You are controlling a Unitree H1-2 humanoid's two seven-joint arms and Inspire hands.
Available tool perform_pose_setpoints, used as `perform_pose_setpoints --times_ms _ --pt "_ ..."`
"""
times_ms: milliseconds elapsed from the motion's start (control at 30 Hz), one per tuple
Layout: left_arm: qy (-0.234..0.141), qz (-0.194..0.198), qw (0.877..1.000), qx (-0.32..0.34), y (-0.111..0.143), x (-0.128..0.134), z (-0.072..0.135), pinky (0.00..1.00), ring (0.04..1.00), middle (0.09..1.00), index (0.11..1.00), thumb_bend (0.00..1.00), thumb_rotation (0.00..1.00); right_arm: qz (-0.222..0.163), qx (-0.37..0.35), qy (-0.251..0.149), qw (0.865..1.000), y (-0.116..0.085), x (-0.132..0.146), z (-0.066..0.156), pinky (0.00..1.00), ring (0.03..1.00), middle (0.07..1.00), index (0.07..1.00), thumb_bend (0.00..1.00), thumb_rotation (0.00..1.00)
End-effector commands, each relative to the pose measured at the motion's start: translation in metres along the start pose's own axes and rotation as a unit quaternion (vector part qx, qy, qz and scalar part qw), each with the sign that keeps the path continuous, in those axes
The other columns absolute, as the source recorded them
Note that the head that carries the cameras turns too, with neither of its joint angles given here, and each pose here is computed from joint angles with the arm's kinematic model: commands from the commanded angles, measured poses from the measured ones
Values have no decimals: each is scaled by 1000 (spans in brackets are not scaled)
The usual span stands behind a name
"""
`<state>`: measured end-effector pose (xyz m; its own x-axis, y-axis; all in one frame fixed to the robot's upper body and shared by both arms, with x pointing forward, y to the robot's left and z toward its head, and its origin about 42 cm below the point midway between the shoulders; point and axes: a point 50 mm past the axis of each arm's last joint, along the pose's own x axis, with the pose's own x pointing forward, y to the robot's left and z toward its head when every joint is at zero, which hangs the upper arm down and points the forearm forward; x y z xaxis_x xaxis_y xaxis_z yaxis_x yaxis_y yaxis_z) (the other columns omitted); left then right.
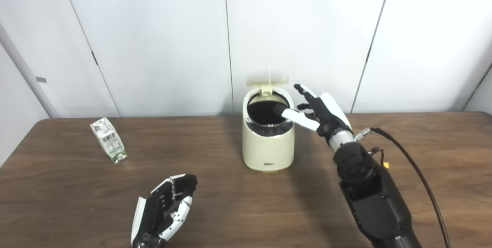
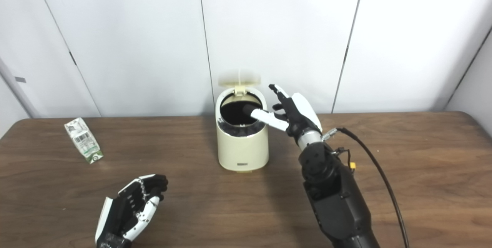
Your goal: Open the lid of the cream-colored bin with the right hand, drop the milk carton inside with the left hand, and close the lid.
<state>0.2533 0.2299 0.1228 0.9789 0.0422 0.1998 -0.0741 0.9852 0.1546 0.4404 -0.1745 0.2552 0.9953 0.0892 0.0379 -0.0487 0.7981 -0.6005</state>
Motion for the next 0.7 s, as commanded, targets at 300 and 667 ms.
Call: perform_pose_setpoints --times_ms 300,667 --pt "-41 4 999 2 1 7 12 622 683 683 678 253 335 -59 69 -102 991 -29 -29 19 860 957 970 966 1000 986" --pt "-46 8 999 3 3 8 11 618 679 682 679 252 335 -207 146 -166 953 -25 -85 -14 778 846 850 862 518 762"
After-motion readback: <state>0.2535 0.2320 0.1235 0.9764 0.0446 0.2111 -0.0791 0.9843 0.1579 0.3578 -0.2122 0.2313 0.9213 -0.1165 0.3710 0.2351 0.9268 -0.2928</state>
